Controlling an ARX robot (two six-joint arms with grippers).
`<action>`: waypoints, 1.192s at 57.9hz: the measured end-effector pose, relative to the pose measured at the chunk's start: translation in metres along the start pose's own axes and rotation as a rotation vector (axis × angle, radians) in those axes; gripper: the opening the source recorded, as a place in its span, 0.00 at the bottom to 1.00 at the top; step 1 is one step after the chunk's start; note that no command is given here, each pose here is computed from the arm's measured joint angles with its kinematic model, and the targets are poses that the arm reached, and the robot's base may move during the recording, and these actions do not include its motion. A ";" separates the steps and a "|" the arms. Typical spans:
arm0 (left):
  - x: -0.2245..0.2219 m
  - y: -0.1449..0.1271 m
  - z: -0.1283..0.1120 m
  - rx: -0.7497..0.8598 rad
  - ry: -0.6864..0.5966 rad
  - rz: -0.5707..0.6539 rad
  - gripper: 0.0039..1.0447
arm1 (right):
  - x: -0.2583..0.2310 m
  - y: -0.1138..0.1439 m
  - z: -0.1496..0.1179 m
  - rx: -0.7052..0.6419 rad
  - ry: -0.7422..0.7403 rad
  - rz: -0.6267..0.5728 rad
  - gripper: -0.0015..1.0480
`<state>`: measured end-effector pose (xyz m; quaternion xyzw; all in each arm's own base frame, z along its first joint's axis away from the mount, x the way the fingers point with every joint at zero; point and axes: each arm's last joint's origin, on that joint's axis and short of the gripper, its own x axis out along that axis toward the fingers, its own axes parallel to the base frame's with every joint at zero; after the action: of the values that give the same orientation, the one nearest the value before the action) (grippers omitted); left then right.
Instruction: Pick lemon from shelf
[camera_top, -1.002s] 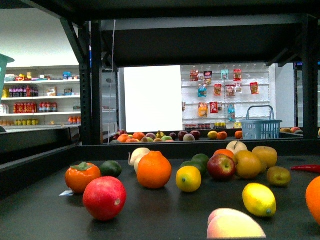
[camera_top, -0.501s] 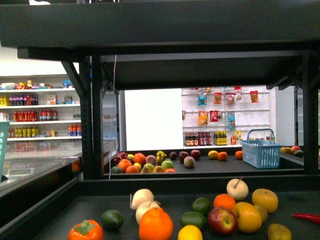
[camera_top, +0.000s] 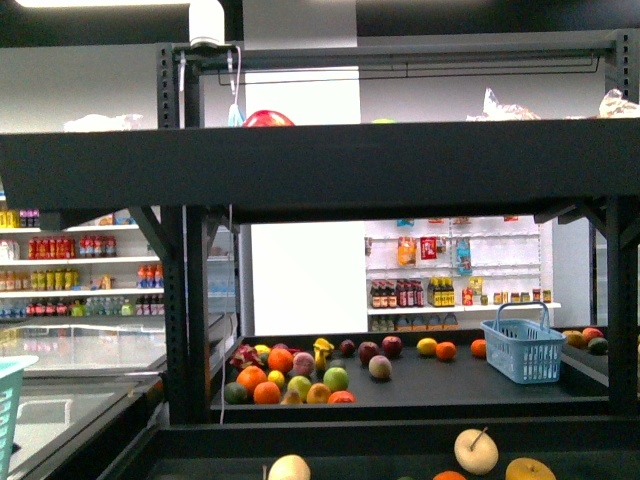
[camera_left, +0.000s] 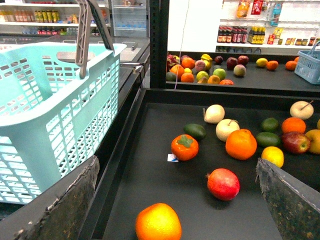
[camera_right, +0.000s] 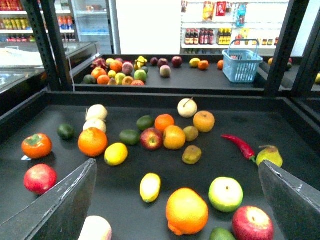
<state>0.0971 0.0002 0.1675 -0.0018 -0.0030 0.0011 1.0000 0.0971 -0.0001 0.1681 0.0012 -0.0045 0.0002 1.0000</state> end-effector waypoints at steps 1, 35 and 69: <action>0.000 0.000 0.000 -0.001 0.000 0.000 0.92 | 0.000 0.000 0.000 0.000 0.000 0.000 0.93; 0.000 0.000 -0.002 -0.078 0.080 -0.004 0.92 | 0.000 0.000 0.000 0.000 0.000 0.000 0.93; 0.113 0.124 0.091 -1.055 0.211 0.026 0.92 | 0.000 0.000 0.000 0.000 0.000 0.000 0.93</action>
<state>0.2096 0.1245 0.2587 -0.5042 0.0975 0.0117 0.8580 0.0971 -0.0001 0.1681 0.0012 -0.0045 0.0004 1.0000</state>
